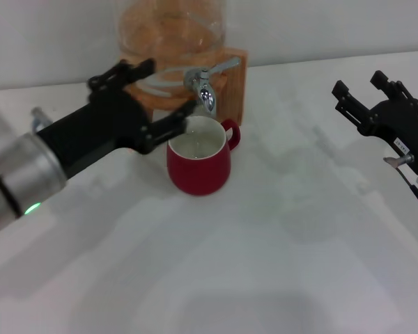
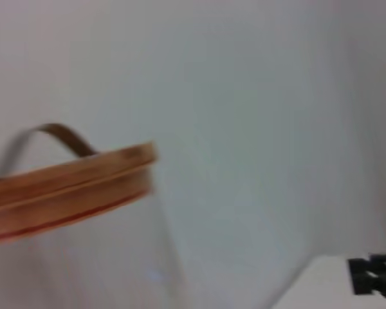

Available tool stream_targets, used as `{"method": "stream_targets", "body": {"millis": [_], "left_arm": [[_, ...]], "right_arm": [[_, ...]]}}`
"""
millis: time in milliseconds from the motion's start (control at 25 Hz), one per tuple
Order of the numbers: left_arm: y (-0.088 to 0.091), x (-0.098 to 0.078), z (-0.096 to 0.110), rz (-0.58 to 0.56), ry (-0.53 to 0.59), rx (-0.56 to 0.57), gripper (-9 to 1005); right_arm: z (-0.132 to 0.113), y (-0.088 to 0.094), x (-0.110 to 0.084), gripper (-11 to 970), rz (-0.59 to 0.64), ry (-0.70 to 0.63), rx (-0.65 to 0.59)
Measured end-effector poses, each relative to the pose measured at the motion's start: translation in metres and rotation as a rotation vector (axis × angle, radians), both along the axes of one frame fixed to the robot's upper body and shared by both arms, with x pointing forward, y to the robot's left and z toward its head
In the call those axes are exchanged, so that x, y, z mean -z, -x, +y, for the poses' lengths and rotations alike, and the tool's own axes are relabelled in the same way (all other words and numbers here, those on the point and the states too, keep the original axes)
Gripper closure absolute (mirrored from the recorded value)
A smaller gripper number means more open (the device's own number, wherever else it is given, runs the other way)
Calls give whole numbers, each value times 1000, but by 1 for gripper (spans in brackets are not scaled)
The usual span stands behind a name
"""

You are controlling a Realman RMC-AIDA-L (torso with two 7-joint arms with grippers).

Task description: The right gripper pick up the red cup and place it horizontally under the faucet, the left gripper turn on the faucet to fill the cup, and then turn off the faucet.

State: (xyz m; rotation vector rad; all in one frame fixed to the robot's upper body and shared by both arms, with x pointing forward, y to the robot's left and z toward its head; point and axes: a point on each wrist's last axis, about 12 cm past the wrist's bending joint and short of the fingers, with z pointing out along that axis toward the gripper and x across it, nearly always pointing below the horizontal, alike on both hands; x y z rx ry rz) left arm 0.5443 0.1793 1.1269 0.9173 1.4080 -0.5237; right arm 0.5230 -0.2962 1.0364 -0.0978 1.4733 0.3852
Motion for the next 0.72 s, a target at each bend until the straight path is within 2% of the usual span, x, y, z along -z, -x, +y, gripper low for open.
{"method": "stream_targets", "body": {"millis": [360,560,600,640,720], "left_arm": [[36,31,45,-54,144,-265,169],[43,44,73,-24,243,-424,170],[45,48,85,-33,282,-467,170],[45,48,85,-33,282,-467,170],[49,50,99,-61,340,-520,170]], "right_arm": [[-1,0,0,125,-7,16,6],[-4,-2,-2,125,-19,24,26],[-5,-3,-3,125,-22,25,34],[-6,-4,-4,125,-27,27,44],[-8,-6,-5,125,-34,27,61]]}}
